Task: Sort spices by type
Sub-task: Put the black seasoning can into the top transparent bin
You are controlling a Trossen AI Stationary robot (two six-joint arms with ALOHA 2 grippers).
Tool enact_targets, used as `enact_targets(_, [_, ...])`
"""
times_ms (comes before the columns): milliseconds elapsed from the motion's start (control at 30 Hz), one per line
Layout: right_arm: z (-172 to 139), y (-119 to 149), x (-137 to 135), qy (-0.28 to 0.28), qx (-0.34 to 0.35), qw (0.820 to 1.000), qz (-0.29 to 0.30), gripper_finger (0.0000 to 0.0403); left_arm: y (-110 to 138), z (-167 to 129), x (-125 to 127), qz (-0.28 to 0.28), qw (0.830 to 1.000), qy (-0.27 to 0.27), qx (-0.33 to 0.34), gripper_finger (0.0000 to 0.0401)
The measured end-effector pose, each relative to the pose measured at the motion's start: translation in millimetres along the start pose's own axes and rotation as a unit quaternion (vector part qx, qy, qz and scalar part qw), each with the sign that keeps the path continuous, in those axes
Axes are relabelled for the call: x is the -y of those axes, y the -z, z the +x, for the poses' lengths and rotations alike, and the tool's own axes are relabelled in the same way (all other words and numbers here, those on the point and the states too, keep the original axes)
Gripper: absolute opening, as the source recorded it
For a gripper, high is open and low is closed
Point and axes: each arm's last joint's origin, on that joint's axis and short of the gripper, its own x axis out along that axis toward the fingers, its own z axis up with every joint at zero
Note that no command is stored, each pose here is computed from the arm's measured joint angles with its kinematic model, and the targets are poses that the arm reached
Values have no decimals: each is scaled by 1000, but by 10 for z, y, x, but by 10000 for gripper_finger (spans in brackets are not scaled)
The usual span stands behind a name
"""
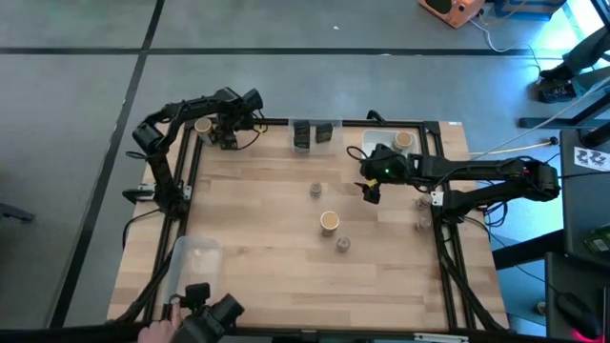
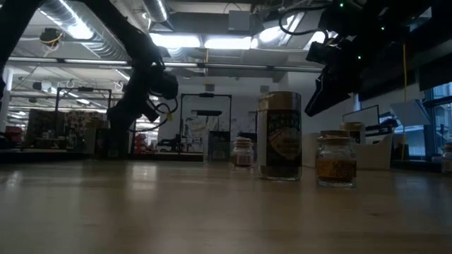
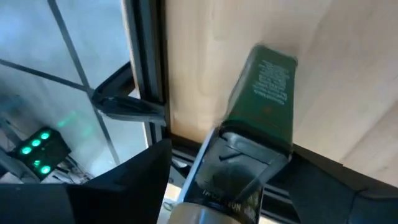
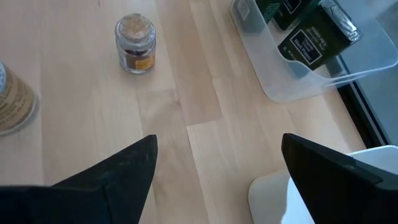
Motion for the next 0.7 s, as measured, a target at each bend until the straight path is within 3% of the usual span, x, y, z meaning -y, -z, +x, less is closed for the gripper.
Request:
enact_targets(133, [3,5,-1,0,0,1000,1,342,3,26,26,9,1000,3,-3,240])
enact_targets(433, [3,-4,0,1,4,1000,1,342,-2,14,39,16,1000,2,-2,116])
enact_targets(700, [3,-10,1,1,8,1000,1,342,33,-285,56,2,999,-28,38,120])
